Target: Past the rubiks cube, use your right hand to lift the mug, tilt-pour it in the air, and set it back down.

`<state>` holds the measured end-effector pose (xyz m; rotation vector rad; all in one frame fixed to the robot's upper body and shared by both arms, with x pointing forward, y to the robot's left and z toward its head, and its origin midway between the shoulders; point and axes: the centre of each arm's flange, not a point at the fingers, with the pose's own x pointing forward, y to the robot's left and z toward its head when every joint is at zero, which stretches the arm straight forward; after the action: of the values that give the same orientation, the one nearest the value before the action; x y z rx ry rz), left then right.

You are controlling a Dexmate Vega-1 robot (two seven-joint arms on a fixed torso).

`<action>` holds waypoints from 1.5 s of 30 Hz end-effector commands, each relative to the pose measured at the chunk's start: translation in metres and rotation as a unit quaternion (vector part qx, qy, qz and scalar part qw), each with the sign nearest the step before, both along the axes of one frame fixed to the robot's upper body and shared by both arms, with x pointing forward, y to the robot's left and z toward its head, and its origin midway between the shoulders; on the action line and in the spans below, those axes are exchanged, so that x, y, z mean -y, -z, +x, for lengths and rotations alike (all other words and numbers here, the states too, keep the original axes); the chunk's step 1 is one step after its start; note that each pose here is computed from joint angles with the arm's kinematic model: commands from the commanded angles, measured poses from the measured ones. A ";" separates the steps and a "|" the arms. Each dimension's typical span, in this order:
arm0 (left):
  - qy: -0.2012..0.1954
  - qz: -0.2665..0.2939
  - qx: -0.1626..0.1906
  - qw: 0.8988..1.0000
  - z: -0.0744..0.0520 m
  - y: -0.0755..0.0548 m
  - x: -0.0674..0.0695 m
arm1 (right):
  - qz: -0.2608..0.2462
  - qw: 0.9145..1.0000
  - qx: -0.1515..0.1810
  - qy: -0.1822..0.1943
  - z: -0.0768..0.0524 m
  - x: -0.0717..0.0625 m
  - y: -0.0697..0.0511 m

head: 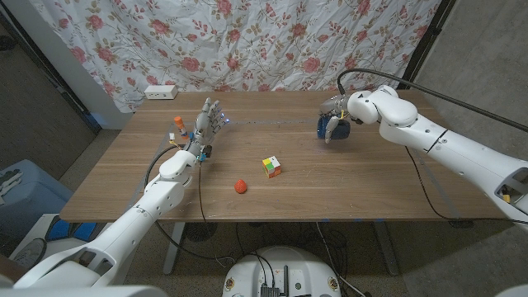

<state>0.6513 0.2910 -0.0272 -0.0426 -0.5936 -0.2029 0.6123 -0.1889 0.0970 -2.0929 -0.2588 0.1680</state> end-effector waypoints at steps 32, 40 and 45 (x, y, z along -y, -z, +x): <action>0.000 0.000 0.000 1.000 0.000 0.000 0.000 | -0.007 1.000 -0.009 0.017 -0.003 -0.009 -0.002; 0.000 0.000 0.000 1.000 0.000 0.000 0.000 | 0.053 0.999 -0.013 0.006 -0.006 0.000 -0.005; 0.000 0.000 0.000 1.000 0.000 0.000 0.000 | 0.085 0.996 -0.016 -0.001 -0.005 0.008 -0.004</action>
<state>0.6513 0.2912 -0.0274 -0.0427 -0.5926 -0.2027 0.6083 -0.1846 0.0996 -2.0530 -0.2216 0.1767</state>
